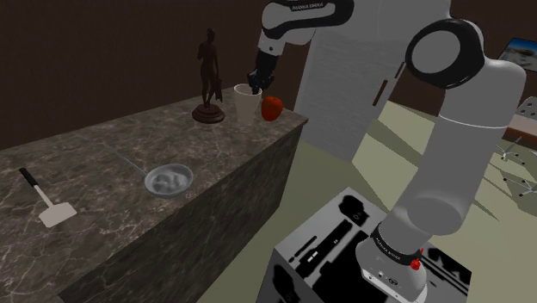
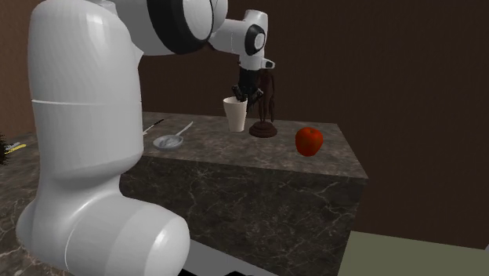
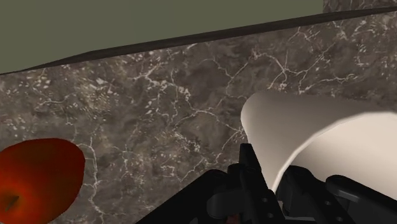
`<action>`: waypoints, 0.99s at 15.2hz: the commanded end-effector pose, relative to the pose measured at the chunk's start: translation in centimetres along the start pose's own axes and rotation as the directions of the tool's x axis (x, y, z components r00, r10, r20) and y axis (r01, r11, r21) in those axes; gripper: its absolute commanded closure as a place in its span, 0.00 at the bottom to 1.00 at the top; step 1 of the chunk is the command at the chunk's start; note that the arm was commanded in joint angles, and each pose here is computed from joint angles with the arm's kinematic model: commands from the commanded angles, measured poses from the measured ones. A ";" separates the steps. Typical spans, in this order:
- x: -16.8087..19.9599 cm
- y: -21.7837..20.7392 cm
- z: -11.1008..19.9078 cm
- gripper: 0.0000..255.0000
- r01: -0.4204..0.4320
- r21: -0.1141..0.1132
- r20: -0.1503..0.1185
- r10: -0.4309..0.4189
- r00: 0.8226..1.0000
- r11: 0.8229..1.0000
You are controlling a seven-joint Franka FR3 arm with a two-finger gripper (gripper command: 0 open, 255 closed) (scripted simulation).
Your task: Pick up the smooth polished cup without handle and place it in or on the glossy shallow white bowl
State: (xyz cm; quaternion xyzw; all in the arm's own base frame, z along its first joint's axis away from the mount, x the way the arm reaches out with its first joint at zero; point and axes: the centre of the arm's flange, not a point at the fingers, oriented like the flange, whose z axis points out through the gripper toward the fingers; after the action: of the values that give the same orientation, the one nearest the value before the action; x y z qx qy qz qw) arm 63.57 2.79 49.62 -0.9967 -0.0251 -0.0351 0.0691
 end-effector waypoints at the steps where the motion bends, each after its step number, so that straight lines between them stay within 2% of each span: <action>1: -0.5 -2.6 0.4 1.00 -0.001 0.000 -0.001 0.001 1.000 1.000; 15: -3.0 -20.9 1.0 1.00 -0.001 0.000 -0.001 0.001 1.000 1.000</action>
State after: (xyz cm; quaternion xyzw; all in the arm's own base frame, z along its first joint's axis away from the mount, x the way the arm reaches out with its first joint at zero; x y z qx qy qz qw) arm 59.75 22.30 50.95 -0.9967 -0.0252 -0.0350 0.0692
